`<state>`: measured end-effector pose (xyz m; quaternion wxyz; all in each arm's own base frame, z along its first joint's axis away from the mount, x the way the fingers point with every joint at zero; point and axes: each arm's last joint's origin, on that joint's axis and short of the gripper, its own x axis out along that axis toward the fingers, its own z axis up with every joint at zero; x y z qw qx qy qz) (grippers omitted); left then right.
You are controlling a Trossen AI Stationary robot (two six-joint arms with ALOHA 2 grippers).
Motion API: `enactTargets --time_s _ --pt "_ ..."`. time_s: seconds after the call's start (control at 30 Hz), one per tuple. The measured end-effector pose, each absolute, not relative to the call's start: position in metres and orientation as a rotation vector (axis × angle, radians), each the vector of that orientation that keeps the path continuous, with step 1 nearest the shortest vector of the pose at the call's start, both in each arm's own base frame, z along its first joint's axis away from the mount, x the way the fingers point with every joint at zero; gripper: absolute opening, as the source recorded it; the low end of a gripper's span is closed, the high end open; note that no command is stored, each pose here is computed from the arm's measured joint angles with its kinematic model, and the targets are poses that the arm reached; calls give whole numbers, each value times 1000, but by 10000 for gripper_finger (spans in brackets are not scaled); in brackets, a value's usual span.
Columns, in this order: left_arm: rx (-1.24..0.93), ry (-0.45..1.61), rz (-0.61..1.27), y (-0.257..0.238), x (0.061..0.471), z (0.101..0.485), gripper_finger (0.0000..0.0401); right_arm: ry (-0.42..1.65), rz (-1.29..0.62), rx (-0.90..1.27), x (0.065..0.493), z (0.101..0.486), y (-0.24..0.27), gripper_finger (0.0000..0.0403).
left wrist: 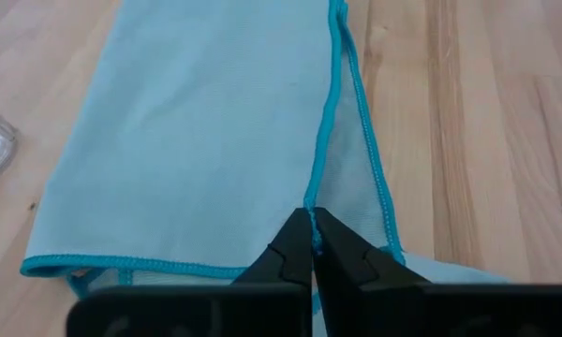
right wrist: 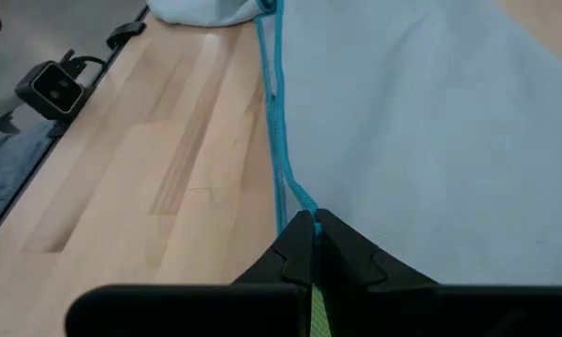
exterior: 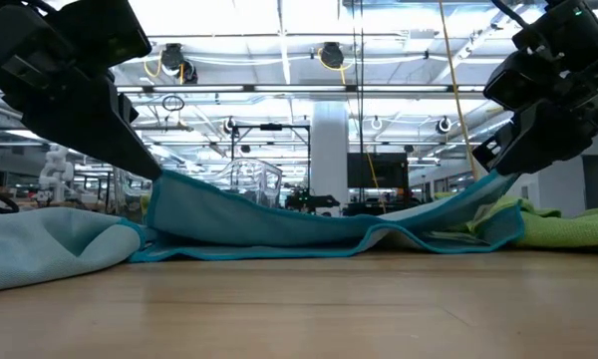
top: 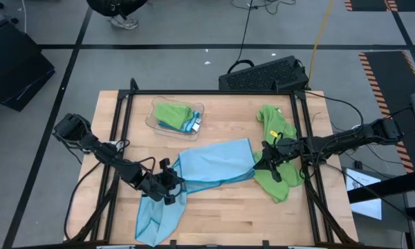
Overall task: Fold microfiber towels
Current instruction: Fold the right blue microfiber cloth
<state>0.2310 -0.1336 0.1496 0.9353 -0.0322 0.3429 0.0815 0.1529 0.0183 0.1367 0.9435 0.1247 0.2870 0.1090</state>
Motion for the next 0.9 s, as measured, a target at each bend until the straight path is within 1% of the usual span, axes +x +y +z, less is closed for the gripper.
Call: enactTargets --time_s 0.13,0.3,0.5,0.7,0.8,0.9 --pt "-68 703 163 -134 231 150 9 586 224 254 153 137 19 4" --pt "-75 710 151 -134 231 149 4 585 224 254 153 137 19 4" --pt "-81 710 151 -134 231 149 16 587 222 261 153 137 19 4" --pt "-90 709 154 -134 231 150 6 588 222 268 153 137 19 5" --pt "-106 709 157 -134 231 150 13 591 231 274 153 137 21 16" --pt "-113 708 158 -134 231 150 37 594 247 271 152 137 24 44"
